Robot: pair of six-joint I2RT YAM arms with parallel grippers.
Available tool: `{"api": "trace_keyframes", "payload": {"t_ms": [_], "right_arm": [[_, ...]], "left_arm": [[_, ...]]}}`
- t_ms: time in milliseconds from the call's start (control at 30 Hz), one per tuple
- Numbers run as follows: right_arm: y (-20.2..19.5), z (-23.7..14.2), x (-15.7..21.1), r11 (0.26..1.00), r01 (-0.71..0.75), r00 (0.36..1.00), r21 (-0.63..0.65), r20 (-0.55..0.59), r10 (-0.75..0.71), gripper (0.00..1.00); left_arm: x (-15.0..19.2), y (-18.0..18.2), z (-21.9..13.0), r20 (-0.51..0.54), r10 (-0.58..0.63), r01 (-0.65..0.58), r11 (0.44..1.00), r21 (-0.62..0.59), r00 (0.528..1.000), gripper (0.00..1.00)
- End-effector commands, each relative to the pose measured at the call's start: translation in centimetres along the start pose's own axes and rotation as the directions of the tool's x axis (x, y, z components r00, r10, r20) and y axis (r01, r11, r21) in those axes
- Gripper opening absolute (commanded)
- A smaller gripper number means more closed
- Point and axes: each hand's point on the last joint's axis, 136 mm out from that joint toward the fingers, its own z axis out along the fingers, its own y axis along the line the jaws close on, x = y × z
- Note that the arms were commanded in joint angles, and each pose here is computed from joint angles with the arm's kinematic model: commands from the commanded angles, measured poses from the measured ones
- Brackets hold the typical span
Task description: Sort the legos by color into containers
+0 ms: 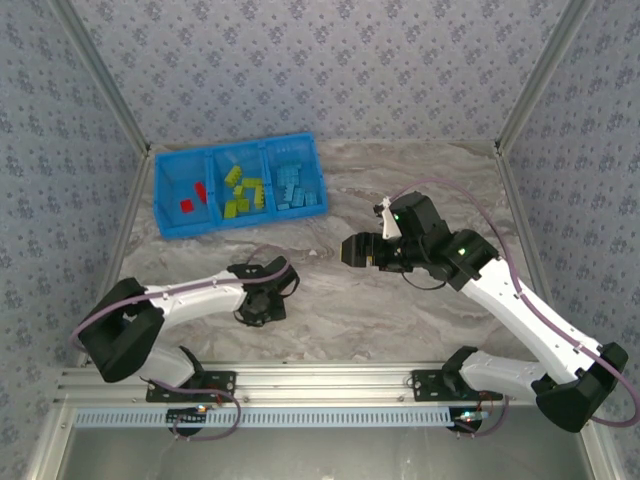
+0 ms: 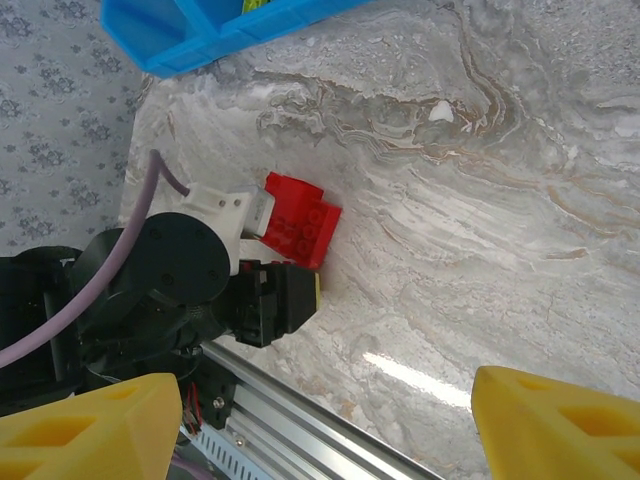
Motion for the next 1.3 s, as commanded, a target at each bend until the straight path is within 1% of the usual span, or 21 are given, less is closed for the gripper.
{"api": "trace_keyframes", "payload": {"t_ms": [0, 100, 200, 267, 333, 400, 467, 500, 533, 667, 767, 867, 1000, 1067, 1133, 1200, 1267], "right_arm": [[-0.5, 0.0, 0.6, 1.000, -0.016, 1.000, 0.016, -0.013, 0.016, 0.79], [0.5, -0.1, 0.6, 1.000, 0.011, 1.000, -0.028, -0.020, -0.011, 0.79], [2.2, -0.3, 0.6, 0.993, 0.057, 0.998, -0.101, -0.031, -0.060, 0.79], [3.4, -0.4, 0.4, 0.986, 0.082, 0.996, -0.147, -0.021, -0.086, 0.79], [3.8, -0.4, 0.1, 0.983, 0.093, 0.995, -0.157, -0.006, -0.095, 0.79], [3.5, -0.2, -0.2, 0.986, 0.091, 0.996, -0.138, 0.003, -0.092, 0.79], [3.1, 0.1, -0.2, 0.989, 0.087, 0.996, -0.122, -0.002, -0.088, 0.79], [4.0, -0.6, -0.9, 0.986, 0.095, 0.995, -0.135, 0.018, -0.094, 0.79], [3.9, -0.6, -0.9, 0.987, 0.094, 0.996, -0.129, 0.016, -0.093, 0.79], [3.8, -1.3, -0.7, 0.990, 0.094, 0.996, -0.109, 0.011, -0.093, 0.79], [3.4, -2.1, -0.7, 0.992, 0.095, 0.995, -0.089, 0.030, -0.093, 0.79], [3.0, -2.8, -0.6, 0.993, 0.096, 0.995, -0.073, 0.047, -0.092, 0.79], [2.8, -3.4, -0.3, 0.994, 0.090, 0.995, -0.066, 0.058, -0.086, 0.79], [2.7, -3.6, -0.3, 0.994, 0.087, 0.995, -0.061, 0.059, -0.083, 0.79], [2.6, -3.7, -0.2, 0.995, 0.087, 0.995, -0.056, 0.061, -0.084, 0.79], [2.4, -3.6, -0.3, 0.995, 0.082, 0.995, -0.053, 0.065, -0.078, 0.79], [2.5, -3.3, -0.4, 0.995, 0.079, 0.995, -0.062, 0.067, -0.075, 0.79]], "left_arm": [[-0.6, -0.1, -1.3, 0.040, 0.014, -0.014, 1.000, 0.013, 0.999, 0.37], [-2.1, -0.9, -4.9, 0.093, 0.021, -0.026, 0.998, 0.051, 0.995, 0.34], [-4.8, -2.0, -10.1, 0.192, 0.012, -0.036, 0.992, 0.122, 0.981, 0.34], [-7.1, -2.0, -13.1, 0.246, -0.014, -0.027, 0.986, 0.162, 0.969, 0.34], [-9.8, -1.3, -14.9, 0.277, -0.048, -0.004, 0.983, 0.186, 0.960, 0.34], [-12.7, 0.0, -15.9, 0.296, -0.092, 0.034, 0.980, 0.196, 0.951, 0.34], [-16.1, 1.7, -16.4, 0.314, -0.133, 0.074, 0.979, 0.191, 0.940, 0.34], [-17.6, 2.5, -16.4, 0.321, -0.148, 0.094, 0.980, 0.178, 0.936, 0.34], [-19.3, 3.7, -16.5, 0.327, -0.170, 0.122, 0.979, 0.163, 0.930, 0.34], [-25.0, 7.2, -15.0, 0.311, -0.276, 0.234, 0.958, 0.166, 0.909, 0.33], [-28.3, 9.4, -13.7, 0.293, -0.327, 0.297, 0.944, 0.143, 0.898, 0.35], [-30.6, 11.6, -12.3, 0.266, -0.389, 0.374, 0.921, 0.105, 0.882, 0.41], [-32.5, 13.6, -11.3, 0.236, -0.445, 0.435, 0.895, 0.098, 0.864, 0.47], [-32.8, 13.9, -11.4, 0.219, -0.454, 0.443, 0.891, 0.097, 0.864, 0.54], [-32.7, 13.8, -12.1, 0.220, -0.434, 0.424, 0.901, 0.093, 0.874, 0.62], [-32.1, 13.7, -12.9, 0.220, -0.426, 0.413, 0.905, 0.102, 0.878, 0.66], [-31.1, 13.3, -14.2, 0.223, -0.445, 0.423, 0.895, 0.141, 0.868, 0.67]]}}
